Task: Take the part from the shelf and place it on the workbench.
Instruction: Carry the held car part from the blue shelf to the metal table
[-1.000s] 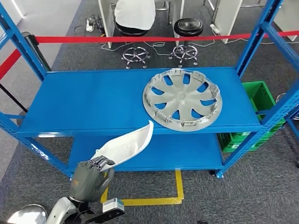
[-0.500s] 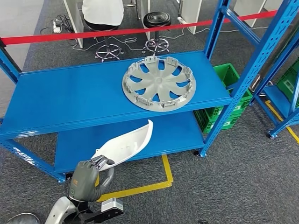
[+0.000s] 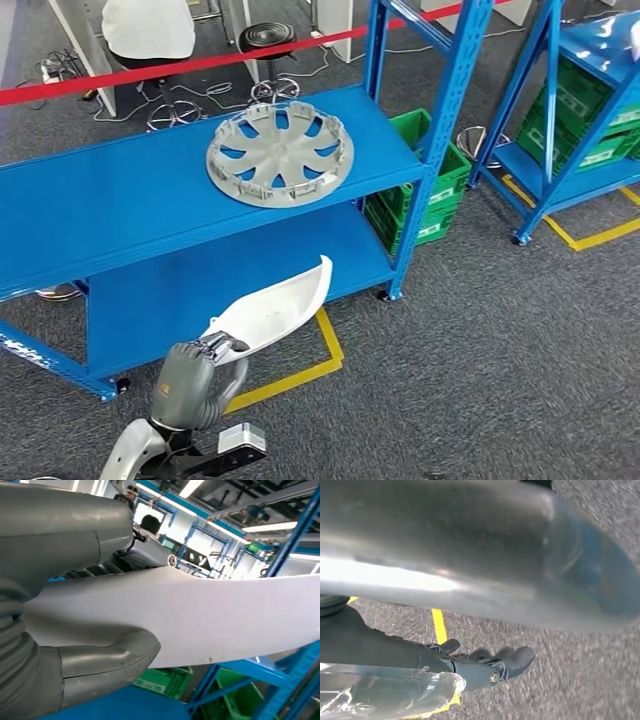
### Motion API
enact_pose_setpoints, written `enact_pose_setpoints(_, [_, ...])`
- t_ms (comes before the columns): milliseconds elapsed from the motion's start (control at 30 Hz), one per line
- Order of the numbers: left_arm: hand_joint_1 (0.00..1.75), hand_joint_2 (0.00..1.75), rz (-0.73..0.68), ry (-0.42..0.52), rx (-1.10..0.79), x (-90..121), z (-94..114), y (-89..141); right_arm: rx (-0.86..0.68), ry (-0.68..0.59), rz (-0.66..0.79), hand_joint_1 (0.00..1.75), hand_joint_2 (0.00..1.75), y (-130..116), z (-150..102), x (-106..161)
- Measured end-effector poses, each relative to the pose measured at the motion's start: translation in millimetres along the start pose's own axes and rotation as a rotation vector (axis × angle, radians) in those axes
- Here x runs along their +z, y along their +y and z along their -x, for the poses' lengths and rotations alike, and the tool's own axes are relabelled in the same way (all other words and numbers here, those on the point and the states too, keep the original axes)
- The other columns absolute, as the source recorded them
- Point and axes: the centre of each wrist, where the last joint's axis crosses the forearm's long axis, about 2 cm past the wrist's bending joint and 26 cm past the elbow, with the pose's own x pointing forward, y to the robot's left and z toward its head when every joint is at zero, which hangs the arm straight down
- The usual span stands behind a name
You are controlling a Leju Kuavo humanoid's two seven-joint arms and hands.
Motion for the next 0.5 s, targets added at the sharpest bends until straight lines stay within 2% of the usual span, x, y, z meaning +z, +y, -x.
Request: enact_pose_setpoints(500, [1.75, 1.75, 0.001, -0.001, 0.001, -0.3, 0.2, -1.1, 0.001, 0.004, -0.001, 0.00, 0.00, 0.2, 1.2, 0.3])
